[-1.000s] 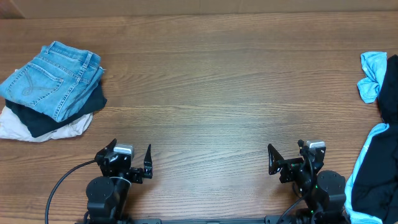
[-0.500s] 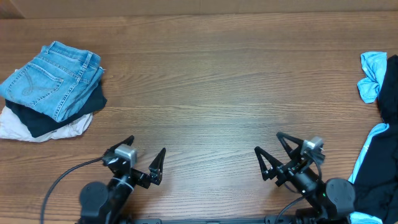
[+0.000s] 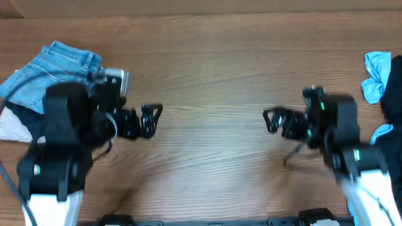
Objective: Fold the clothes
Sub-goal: 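Reach the right gripper to the black t-shirt at right edge and grasp it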
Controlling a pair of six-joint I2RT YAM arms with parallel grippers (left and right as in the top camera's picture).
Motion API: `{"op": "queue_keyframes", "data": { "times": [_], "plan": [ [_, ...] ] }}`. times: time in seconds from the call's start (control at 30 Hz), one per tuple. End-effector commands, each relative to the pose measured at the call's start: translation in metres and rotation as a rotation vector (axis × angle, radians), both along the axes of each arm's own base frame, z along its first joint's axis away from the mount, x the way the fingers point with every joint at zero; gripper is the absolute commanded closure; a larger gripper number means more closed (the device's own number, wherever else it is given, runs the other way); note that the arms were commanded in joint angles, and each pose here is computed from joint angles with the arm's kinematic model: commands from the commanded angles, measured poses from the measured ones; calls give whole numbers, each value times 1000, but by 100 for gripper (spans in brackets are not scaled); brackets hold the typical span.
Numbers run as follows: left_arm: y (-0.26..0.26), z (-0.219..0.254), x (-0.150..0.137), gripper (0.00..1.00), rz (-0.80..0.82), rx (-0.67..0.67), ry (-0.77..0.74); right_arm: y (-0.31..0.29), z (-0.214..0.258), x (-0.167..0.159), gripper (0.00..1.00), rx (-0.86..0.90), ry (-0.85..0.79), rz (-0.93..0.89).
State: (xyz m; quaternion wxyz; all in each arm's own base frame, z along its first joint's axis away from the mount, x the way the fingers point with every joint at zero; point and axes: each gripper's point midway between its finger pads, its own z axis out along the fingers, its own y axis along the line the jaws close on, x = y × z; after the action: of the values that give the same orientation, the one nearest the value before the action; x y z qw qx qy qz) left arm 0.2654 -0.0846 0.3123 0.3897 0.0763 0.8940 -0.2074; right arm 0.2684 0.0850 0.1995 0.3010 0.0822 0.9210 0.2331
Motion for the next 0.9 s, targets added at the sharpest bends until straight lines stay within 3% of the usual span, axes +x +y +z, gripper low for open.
{"op": "queue_keyframes", "data": {
  "times": [0.0, 0.13, 0.27, 0.47, 0.63, 0.87],
  "plan": [
    [-22, 13, 20, 0, -95, -95, 50, -3, -12, 35, 0, -98, 131, 46],
    [-28, -5, 29, 0, -118, -121, 131, -34, -31, 57, 0, -88, 261, -147],
    [-28, -19, 27, 0, -117, -115, 199, -122, -5, 80, 0, -65, 205, -430],
    [-37, -17, 16, 0, -171, -157, 225, -279, 7, 52, 9, -19, 156, -880],
    [-35, -20, 17, 0, -171, -139, 222, -369, -42, 12, 9, 102, 254, -1204],
    [-35, -19, 18, 0, -170, -141, 216, -410, -122, 18, 8, 158, 349, -1295]
  ]
}}
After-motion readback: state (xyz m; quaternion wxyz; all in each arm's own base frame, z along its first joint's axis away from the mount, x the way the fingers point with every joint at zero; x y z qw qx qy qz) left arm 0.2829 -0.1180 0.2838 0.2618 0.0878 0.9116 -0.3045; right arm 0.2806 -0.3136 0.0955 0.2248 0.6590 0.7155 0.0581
